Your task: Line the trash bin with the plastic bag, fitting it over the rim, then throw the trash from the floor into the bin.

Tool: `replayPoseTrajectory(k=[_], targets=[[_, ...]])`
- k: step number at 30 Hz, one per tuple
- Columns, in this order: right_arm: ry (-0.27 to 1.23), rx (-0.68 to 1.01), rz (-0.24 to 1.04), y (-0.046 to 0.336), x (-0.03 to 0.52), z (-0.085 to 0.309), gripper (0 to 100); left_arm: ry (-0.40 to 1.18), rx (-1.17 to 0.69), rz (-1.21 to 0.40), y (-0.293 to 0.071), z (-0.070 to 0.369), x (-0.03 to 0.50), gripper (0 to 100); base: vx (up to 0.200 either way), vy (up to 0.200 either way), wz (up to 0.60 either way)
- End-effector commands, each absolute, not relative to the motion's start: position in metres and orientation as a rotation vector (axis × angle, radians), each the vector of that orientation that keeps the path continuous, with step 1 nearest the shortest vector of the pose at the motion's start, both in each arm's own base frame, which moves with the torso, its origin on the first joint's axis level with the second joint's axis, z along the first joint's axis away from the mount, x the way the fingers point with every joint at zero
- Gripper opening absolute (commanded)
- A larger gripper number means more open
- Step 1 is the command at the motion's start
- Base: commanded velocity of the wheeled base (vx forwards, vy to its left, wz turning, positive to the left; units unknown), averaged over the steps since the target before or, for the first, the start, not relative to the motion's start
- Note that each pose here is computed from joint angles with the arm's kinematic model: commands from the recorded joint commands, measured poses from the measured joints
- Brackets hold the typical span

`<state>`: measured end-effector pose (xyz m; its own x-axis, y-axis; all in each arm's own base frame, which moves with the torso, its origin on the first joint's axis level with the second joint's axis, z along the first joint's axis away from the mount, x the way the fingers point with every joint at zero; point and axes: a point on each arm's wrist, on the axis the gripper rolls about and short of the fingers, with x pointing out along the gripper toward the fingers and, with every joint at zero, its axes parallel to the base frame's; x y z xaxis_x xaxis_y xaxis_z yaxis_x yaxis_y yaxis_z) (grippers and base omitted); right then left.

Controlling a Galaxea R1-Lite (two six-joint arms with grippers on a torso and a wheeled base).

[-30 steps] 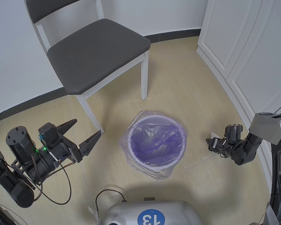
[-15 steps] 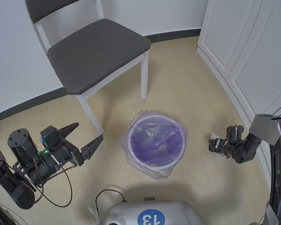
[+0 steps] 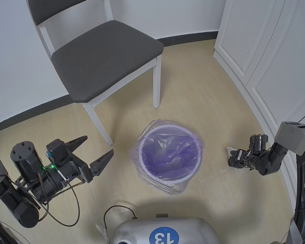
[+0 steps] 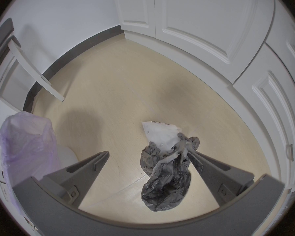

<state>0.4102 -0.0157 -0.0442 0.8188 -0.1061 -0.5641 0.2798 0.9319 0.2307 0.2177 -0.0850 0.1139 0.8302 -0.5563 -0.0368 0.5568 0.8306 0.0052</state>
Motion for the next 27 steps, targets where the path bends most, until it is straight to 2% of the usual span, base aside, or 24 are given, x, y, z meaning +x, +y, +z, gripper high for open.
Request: replayPoseTrajectory(k=[1, 7, 14, 27], targets=[[0.565, 0.316, -0.228, -0.026, 0.409, -0.031, 100, 0.029, 0.030, -0.594, -0.086, 0.112, 0.217, 100, 0.000, 0.000, 0.00], [0.685, 0.262, -0.243, -0.035, 0.402, -0.044, 100, 0.029, 0.039, -0.594, -0.086, 0.112, 0.217, 100, 0.000, 0.000, 0.00], [0.707, 0.261, -0.254, -0.036, 0.411, -0.066, 100, 0.027, 0.041, -0.594, -0.085, 0.112, 0.216, 100, 0.000, 0.000, 0.00], [0.702, 0.285, -0.238, -0.039, 0.414, -0.066, 100, 0.030, 0.041, -0.607, -0.088, 0.112, 0.214, 100, 0.000, 0.000, 0.00]])
